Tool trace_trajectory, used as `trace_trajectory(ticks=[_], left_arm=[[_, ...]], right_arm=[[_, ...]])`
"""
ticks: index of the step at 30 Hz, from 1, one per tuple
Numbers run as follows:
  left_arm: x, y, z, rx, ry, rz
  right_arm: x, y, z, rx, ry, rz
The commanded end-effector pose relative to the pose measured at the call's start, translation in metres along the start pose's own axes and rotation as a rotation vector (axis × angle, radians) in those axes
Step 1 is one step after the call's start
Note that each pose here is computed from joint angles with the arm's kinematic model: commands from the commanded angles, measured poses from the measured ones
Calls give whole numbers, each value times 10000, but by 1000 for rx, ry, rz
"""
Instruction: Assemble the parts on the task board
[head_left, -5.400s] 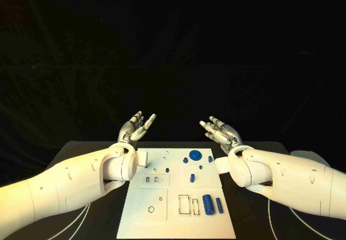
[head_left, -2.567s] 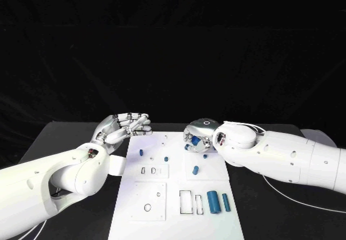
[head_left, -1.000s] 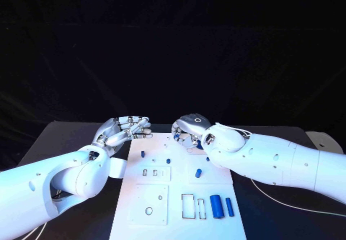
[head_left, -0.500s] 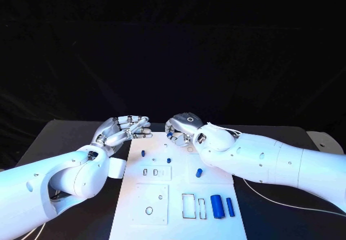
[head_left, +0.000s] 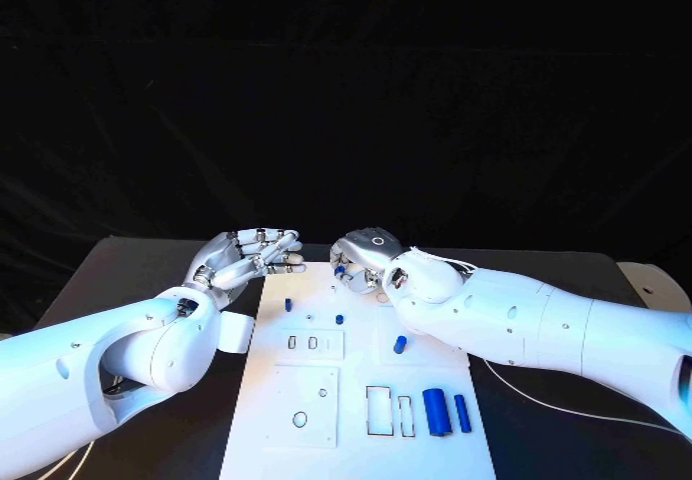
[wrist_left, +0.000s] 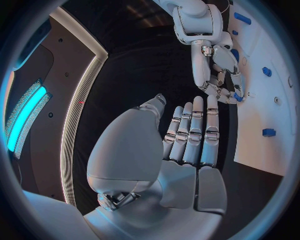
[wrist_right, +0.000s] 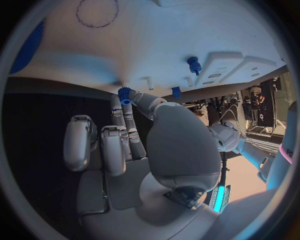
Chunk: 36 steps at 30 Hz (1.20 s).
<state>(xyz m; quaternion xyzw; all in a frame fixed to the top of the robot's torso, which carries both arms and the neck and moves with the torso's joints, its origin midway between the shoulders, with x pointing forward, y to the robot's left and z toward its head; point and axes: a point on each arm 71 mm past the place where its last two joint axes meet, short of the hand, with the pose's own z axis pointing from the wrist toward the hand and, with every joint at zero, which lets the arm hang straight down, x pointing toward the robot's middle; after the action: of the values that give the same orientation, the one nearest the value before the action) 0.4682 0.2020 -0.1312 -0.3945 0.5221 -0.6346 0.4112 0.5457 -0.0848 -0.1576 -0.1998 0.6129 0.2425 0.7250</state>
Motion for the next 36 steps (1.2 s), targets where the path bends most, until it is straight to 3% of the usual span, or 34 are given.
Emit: trace_trajectory(ticks=[1,12,23,30,36], left_arm=[[25,-18,9,9,20,-6],[25,-18,11,9,19,-6],[9,-19,11,10,16,-4],[-37,-21,10,10,5,1],[-63,-16,23,10,0,3]], right_arm=[[30,-13,7,2,34,-21],[59,-49,11,13,62,-38],[-9,-31,-52,-10,-7,0],[-158,-191,-318,5,-37,50],[-361,-503,-673,86,-17,165]])
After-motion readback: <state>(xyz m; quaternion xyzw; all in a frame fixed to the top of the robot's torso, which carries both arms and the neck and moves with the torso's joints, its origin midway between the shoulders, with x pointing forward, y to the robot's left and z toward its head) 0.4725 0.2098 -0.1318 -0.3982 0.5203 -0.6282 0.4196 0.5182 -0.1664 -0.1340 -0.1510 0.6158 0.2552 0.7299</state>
